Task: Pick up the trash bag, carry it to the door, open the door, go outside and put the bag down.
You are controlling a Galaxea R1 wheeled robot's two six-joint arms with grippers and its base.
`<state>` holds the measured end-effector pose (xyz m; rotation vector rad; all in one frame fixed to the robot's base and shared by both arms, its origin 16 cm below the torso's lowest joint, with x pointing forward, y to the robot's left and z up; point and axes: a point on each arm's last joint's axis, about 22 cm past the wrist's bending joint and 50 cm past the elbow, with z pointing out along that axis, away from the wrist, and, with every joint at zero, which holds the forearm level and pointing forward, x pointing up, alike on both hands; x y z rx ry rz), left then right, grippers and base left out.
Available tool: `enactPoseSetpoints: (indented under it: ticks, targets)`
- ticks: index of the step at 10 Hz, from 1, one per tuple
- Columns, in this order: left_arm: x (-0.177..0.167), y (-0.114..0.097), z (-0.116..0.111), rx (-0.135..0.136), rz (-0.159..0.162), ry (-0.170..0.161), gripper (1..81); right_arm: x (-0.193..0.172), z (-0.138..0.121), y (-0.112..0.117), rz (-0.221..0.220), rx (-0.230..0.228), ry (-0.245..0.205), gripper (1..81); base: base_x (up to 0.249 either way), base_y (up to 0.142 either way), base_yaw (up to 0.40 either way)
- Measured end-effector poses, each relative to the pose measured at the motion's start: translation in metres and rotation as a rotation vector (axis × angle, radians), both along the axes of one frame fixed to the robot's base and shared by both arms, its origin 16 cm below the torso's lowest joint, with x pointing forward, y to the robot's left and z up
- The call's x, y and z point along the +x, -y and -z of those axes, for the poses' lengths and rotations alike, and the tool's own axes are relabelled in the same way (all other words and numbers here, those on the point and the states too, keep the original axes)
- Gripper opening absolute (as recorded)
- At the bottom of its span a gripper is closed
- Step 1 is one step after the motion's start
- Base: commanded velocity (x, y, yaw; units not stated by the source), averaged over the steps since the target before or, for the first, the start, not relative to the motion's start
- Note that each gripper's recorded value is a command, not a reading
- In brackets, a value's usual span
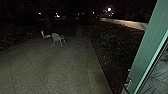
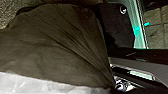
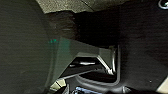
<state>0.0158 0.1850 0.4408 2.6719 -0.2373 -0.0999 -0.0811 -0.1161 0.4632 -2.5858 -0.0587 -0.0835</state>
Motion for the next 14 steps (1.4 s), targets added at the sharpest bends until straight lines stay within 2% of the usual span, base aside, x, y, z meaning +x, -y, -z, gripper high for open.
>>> enactPoseSetpoints:
  ticks: [2, 3, 5, 7, 8, 10, 11, 13, 14]
  targets:
    - [-0.003, -0.012, -0.004, -0.017, 0.000, -0.032, 1.0, -0.017, -0.009, 0.010, -0.003, 0.018, -0.052, 81.1, 0.000, 0.000, 0.000]
    - [0.003, -0.020, -0.006, -0.017, -0.002, -0.029, 1.0, -0.017, -0.009, 0.017, -0.005, 0.011, -0.059, 81.1, 0.000, 0.000, 0.000]
    - [0.026, -0.027, -0.009, -0.017, -0.021, -0.013, 1.0, -0.010, -0.008, 0.012, -0.010, 0.017, -0.054, 81.1, 0.000, 0.000, 0.000]
    - [0.050, -0.043, -0.016, -0.011, -0.088, 0.020, 1.0, -0.004, -0.006, 0.012, -0.057, 0.020, -0.055, 81.1, 0.000, 0.000, 0.000]
    - [0.050, -0.056, -0.020, -0.004, -0.127, 0.022, 1.0, 0.001, -0.006, 0.010, -0.091, 0.024, -0.053, 81.1, 0.000, 0.000, 0.000]
    - [0.040, -0.074, -0.026, 0.004, -0.209, 0.015, 1.0, 0.012, -0.004, 0.008, -0.156, 0.032, -0.051, 81.1, 0.000, 0.000, 0.000]
    - [0.043, -0.078, -0.029, 0.002, -0.249, 0.023, 1.0, 0.015, -0.003, 0.006, -0.190, 0.036, -0.052, 81.1, 0.000, 0.000, 0.000]
    - [0.051, -0.090, -0.035, 0.001, -0.304, 0.010, 1.0, 0.019, -0.001, 0.004, -0.225, 0.041, -0.061, 81.1, 0.000, 0.000, 0.000]
    - [0.059, -0.100, -0.036, 0.008, -0.329, -0.005, 1.0, 0.009, -0.001, 0.001, -0.235, 0.048, -0.089, 81.1, 0.000, 0.000, 0.000]
